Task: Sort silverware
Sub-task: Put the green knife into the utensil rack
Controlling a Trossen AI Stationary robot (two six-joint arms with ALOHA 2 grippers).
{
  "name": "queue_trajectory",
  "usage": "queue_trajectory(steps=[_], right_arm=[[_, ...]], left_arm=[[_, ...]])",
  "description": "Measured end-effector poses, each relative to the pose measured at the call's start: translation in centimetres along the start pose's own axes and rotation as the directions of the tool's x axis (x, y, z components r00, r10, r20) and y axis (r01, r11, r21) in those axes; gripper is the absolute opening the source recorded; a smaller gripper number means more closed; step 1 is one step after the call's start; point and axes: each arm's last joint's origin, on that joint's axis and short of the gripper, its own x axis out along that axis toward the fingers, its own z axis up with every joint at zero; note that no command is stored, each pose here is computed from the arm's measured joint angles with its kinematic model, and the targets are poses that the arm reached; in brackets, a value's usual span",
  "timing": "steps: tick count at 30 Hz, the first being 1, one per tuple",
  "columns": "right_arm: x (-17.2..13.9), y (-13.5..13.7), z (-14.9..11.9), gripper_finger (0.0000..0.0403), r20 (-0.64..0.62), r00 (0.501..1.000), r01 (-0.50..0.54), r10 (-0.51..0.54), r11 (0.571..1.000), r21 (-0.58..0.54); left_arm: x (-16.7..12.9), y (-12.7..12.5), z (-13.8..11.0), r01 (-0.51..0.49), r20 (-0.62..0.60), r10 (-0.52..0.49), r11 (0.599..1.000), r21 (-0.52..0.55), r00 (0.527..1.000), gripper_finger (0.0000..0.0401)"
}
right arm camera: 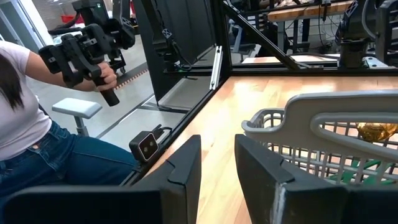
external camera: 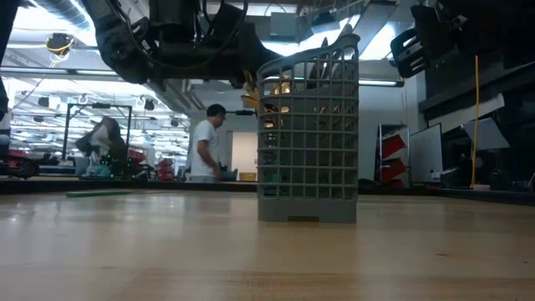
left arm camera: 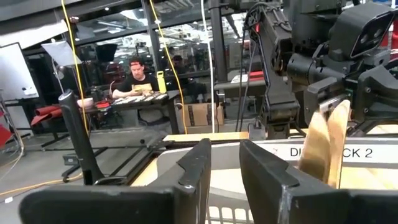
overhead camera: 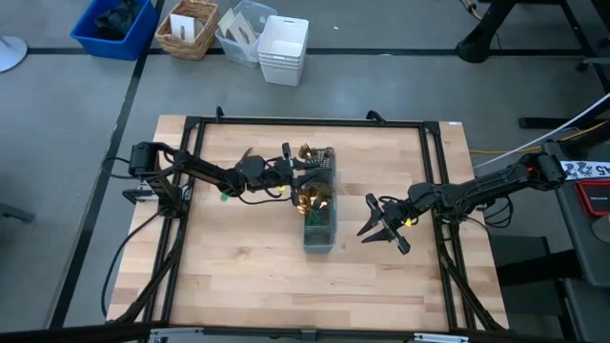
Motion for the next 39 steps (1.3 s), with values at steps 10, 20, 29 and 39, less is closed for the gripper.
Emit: queue_trajectory(steps=[10,20,29,39], right_arm=[[0.0,0.0,-0.1,0.0099,-0.006,1.0,-0.001,0.001,1.0,0.005],[0.0,-0.1,-0.6,0.0099,-0.057,0.998,0.007,-0.004,0.999,0.052],[-0.1,-0.1,-1.0,0.0099,-0.102,0.995,0.016,-0.009,0.998,0.067],[-0.1,-0.2,-1.0,0.0099,-0.101,0.994,0.037,-0.031,0.998,0.054]], left_arm=[[-0.4,-0.4,2.3,-0.016,0.175,0.015,1.0,0.004,0.984,0.0077],[-3.8,1.4,6.9,-0.143,-0.079,0.136,0.986,-0.083,0.988,0.0076],[-11.7,3.0,9.2,-0.304,-0.451,0.169,0.921,-0.245,0.876,0.0076],[-17.7,3.7,6.5,-0.626,-0.826,0.236,0.761,-0.171,0.512,0.0076]])
